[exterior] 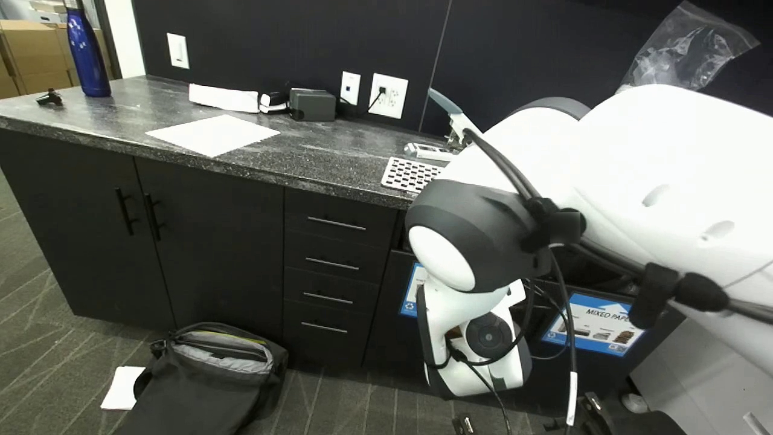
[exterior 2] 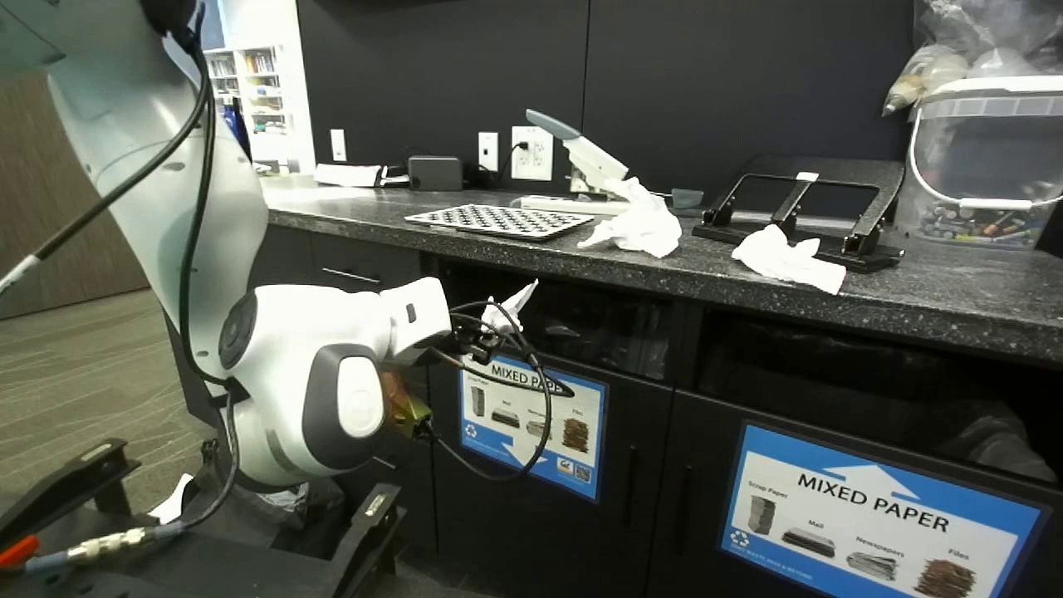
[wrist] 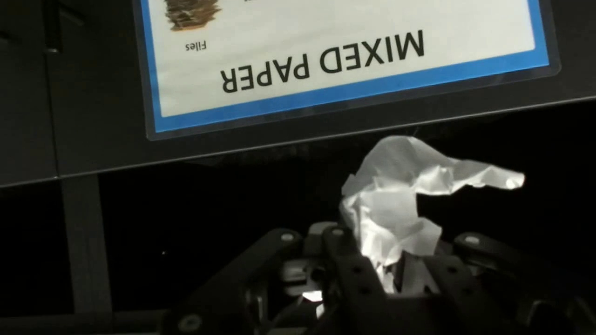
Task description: Pick up the papers from the counter and throw them in the bin
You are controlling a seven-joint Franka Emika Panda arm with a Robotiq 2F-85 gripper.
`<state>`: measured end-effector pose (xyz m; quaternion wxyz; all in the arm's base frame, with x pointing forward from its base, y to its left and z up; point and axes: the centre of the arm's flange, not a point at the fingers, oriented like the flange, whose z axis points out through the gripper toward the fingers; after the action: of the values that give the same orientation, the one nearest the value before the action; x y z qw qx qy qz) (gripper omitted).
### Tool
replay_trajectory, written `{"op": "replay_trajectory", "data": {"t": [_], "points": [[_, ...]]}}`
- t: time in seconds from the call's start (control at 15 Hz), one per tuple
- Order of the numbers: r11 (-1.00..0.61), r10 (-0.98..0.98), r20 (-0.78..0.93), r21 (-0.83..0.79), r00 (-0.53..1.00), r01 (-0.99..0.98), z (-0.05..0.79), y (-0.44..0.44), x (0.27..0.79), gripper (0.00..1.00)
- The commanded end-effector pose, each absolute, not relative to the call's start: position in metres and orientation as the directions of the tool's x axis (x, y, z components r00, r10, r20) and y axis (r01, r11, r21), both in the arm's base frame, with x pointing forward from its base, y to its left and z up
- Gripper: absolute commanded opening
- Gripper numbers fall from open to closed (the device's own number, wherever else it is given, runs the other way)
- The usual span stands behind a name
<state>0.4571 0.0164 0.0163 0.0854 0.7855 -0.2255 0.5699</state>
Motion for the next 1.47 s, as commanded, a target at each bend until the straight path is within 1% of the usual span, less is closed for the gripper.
{"op": "replay_trajectory", "data": {"t": [0.0,0.33,0.47,0.53,0.67,0.87,1.07,1.33,1.4], "points": [[-0.892,-0.211,0.972,-0.148,0.106,-0.427,-0.003,0.017,0.459,0.10],[-0.892,-0.191,0.982,-0.172,0.003,-0.418,-0.011,0.022,0.450,0.10],[-0.889,-0.200,0.980,-0.186,-0.011,-0.420,0.001,0.027,0.454,0.10],[-0.884,-0.200,0.980,-0.177,0.007,-0.432,0.003,0.026,0.460,0.10],[-0.874,-0.246,0.967,-0.192,0.066,-0.447,0.007,0.021,0.489,0.10],[-0.854,-0.261,0.958,-0.172,0.119,-0.492,-0.009,-0.002,0.558,0.10],[-0.828,-0.292,0.945,-0.175,0.144,-0.533,-0.008,-0.029,0.622,0.10],[-0.834,-0.290,0.942,-0.162,0.169,-0.527,0.013,-0.046,0.698,0.09],[-0.832,-0.304,0.925,-0.141,0.229,-0.537,0.013,-0.050,0.712,0.39]]}}
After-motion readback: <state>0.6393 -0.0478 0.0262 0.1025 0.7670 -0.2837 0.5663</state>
